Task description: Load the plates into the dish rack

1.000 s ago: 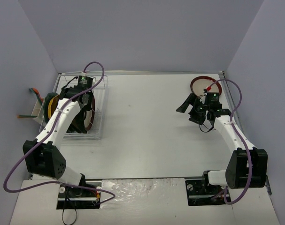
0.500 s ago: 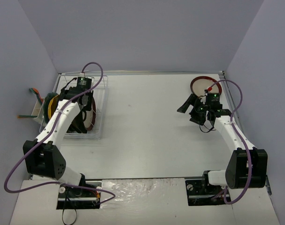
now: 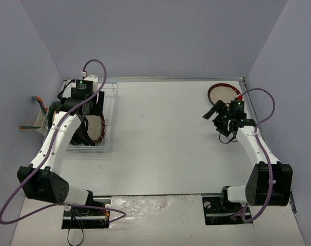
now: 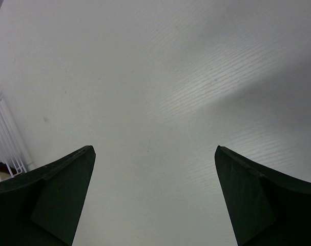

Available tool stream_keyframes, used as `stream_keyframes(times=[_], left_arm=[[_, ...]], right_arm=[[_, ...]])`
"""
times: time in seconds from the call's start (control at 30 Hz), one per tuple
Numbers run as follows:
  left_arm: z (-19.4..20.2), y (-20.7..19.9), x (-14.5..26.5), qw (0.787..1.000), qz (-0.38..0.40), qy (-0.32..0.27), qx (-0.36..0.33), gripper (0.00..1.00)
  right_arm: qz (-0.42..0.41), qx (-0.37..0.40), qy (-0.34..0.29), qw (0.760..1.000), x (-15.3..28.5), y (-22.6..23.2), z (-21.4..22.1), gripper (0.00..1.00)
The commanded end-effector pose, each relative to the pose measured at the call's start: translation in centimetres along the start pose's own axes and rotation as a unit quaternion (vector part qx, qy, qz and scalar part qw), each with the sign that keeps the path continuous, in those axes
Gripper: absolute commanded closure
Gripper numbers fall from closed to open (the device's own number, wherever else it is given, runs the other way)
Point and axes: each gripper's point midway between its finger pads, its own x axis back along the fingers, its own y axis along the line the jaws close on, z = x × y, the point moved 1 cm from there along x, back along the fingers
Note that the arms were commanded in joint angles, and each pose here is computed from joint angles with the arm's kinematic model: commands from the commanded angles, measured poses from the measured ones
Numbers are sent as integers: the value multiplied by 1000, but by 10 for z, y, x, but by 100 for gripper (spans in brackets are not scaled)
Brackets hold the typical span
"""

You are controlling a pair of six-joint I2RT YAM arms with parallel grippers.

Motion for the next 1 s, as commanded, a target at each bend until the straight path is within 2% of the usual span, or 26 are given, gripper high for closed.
stream_keyframes(times=[0.0,0.07,0.23,0.33,0.57,0.8,0.97], left_arm=[[-42,11,41,996,10,-83,25,26],[-44,7,46,995,25,-89,32,24],[-43,3,67,991,54,-107,56,8],[-36,5,78,990,55,-111,73,3],[-11,2,90,986,70,-108,105,3],[13,3,94,985,66,-102,123,3],[22,1,96,984,73,-99,130,3]], right_arm=[[37,-40,-111,992,6,2,-59,0],[56,-59,-133,988,2,-6,-73,0],[83,-121,-200,969,-13,-26,-125,0],[103,-144,-234,956,-23,-37,-157,1],[136,-172,-234,947,-75,-60,-188,8],[160,-176,-220,946,-123,-80,-195,17],[158,-173,-211,949,-144,-89,-201,33]])
